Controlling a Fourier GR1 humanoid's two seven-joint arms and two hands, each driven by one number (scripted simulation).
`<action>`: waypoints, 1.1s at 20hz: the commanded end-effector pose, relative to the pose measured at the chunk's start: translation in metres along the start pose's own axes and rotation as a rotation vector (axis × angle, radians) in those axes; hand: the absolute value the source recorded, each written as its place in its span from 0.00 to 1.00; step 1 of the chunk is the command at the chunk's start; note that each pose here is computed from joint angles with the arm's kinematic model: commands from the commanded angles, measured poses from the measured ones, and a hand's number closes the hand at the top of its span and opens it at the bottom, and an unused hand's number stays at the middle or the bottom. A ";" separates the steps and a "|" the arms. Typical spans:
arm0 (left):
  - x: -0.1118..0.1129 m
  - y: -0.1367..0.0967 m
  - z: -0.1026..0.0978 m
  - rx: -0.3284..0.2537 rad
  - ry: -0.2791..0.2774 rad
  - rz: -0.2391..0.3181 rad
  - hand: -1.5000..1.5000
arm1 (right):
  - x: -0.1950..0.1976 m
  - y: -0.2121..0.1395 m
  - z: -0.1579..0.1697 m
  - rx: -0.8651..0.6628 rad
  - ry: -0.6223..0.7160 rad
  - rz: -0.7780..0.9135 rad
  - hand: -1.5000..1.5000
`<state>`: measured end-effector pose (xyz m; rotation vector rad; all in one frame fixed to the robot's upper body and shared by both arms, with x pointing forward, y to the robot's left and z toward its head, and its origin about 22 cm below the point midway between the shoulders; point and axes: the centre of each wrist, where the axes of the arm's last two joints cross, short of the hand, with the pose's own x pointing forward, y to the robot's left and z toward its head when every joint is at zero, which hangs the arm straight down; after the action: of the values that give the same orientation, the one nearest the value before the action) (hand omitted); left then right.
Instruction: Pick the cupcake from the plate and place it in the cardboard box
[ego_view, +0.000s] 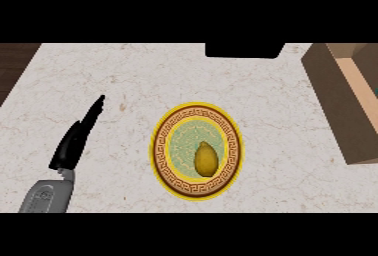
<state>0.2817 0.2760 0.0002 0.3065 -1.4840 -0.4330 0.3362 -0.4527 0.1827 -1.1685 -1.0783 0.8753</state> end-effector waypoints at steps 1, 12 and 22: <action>0.013 -0.010 -0.012 -0.012 -0.021 -0.006 0.50 | -0.016 0.031 -0.014 0.158 -0.050 -0.071 0.00; -0.016 -0.004 -0.001 0.003 0.005 0.001 0.50 | -0.007 0.035 -0.033 -0.127 -0.274 -0.671 0.00; 0.004 0.000 -0.006 0.010 -0.024 0.012 0.50 | -0.075 0.022 -0.020 -0.291 -0.153 -1.036 0.00</action>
<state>0.2830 0.2767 -0.0049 0.3046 -1.4929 -0.4317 0.3449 -0.5061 0.1376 -0.6277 -1.6617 0.1323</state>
